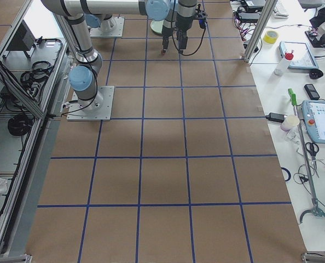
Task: Collect all strawberries into plate
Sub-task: 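Reach the left gripper to the last strawberry and grasp it, then carry the last strawberry onto the plate and release it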
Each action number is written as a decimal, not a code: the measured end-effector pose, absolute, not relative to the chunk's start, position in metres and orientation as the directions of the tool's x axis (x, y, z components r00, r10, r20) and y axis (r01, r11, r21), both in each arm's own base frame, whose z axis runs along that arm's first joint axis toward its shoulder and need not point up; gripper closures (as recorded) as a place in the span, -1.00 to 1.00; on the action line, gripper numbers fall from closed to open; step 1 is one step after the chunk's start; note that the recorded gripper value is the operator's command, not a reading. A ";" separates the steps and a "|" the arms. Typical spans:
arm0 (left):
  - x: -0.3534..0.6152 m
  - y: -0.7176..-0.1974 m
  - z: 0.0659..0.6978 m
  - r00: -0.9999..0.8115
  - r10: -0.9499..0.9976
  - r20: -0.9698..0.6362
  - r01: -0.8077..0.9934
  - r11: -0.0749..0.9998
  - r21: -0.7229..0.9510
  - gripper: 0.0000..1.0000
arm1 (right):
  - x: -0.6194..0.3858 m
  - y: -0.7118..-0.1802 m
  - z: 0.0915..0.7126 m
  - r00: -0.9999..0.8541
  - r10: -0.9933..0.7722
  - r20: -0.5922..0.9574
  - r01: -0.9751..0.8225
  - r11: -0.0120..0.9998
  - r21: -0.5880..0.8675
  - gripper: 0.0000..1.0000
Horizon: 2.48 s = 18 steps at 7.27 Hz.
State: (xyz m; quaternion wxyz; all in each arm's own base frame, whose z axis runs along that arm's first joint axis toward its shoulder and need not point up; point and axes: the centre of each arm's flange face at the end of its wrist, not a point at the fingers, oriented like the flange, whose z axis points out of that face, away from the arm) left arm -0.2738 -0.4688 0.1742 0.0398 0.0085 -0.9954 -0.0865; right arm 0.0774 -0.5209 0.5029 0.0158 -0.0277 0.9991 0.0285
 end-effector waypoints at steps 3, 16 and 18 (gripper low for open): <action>-0.278 -0.469 0.168 -0.991 -0.049 0.125 -0.027 0.984 0.174 1.00 | 0.077 -0.521 0.503 -0.998 -0.054 -0.033 -0.056 0.997 0.056 -1.00; -0.053 -0.540 0.223 -0.993 -0.019 -0.113 -0.050 0.959 0.280 0.58 | 0.078 -0.520 0.500 -0.998 -0.055 -0.033 -0.057 0.996 0.062 -1.00; -0.043 -0.531 0.210 -0.993 -0.016 -0.119 -0.053 0.949 0.310 -1.00 | 0.078 -0.520 0.500 -0.998 -0.056 -0.033 -0.058 0.996 0.062 -1.00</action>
